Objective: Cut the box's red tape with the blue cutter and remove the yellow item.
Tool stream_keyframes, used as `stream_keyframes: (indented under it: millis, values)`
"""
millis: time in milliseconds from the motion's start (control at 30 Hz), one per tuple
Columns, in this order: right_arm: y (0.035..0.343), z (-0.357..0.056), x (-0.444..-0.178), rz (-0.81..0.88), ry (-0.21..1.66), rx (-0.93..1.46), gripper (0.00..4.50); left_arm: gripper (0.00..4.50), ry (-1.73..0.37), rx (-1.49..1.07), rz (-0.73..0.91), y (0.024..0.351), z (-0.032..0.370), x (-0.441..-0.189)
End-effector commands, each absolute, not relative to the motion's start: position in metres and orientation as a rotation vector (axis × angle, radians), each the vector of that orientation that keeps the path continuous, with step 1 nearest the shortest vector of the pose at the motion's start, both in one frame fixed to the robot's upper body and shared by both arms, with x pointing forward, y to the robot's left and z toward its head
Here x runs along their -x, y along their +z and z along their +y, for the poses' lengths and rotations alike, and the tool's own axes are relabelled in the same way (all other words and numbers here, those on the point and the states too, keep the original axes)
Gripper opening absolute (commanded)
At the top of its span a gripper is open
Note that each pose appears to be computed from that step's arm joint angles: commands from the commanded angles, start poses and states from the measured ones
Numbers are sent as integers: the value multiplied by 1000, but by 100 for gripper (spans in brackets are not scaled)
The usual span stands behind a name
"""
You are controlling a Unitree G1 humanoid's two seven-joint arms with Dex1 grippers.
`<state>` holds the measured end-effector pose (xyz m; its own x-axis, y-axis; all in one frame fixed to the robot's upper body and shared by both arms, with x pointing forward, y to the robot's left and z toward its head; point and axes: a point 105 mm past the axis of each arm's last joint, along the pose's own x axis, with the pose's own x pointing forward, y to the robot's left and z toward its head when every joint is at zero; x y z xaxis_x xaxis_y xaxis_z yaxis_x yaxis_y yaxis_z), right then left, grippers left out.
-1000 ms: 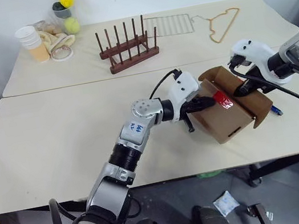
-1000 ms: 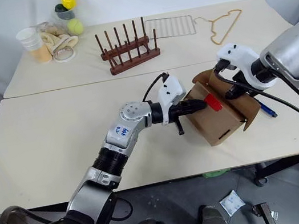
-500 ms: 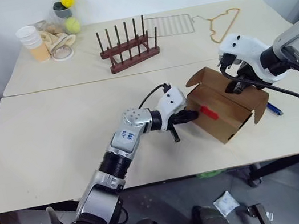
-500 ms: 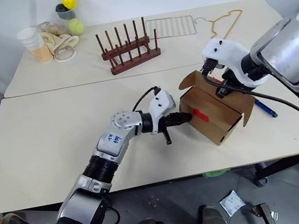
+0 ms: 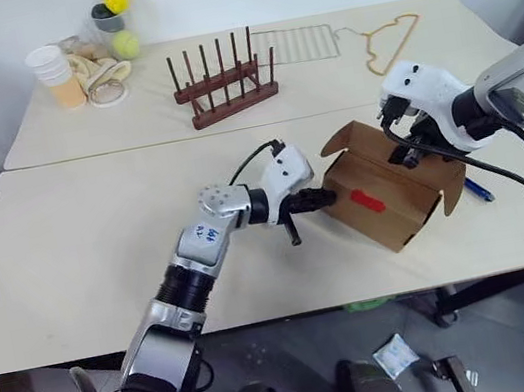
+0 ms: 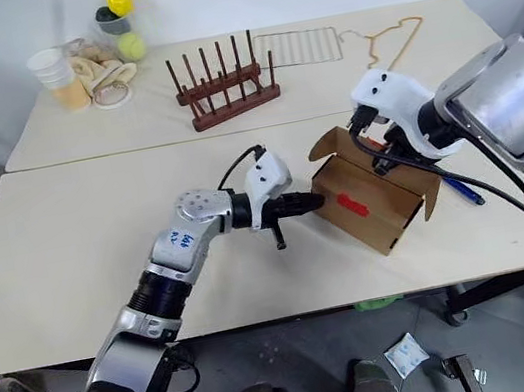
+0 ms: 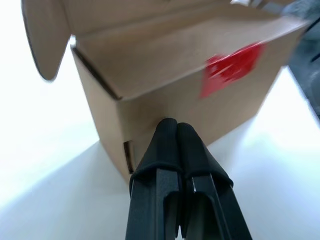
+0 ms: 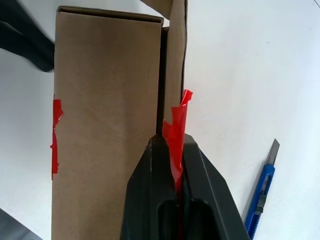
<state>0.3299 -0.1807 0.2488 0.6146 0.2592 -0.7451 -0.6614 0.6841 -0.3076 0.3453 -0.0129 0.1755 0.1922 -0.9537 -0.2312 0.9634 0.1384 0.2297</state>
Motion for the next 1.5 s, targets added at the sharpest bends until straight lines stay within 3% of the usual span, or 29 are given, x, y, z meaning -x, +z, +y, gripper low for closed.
stream_keyframes:
  millis: [33,300,600,800,1033,1500]
  values:
    - [251,-183,-332,707,559,602,1,0,-1464,-344,-71,206,-15,-332]
    - [253,-184,-338,691,535,595,1,0,-1547,-250,-161,241,-28,-317]
    - [253,-181,-336,692,538,584,1,0,-1429,-266,-159,224,-72,-338]
    - [255,-180,-333,688,538,578,1,0,-1453,-343,-100,200,-81,-337]
    - [253,-194,-331,709,501,565,1,0,-1521,-353,-13,180,-74,-327]
    - [248,-223,-328,754,468,539,1,0,-1413,-336,102,158,-36,-338]
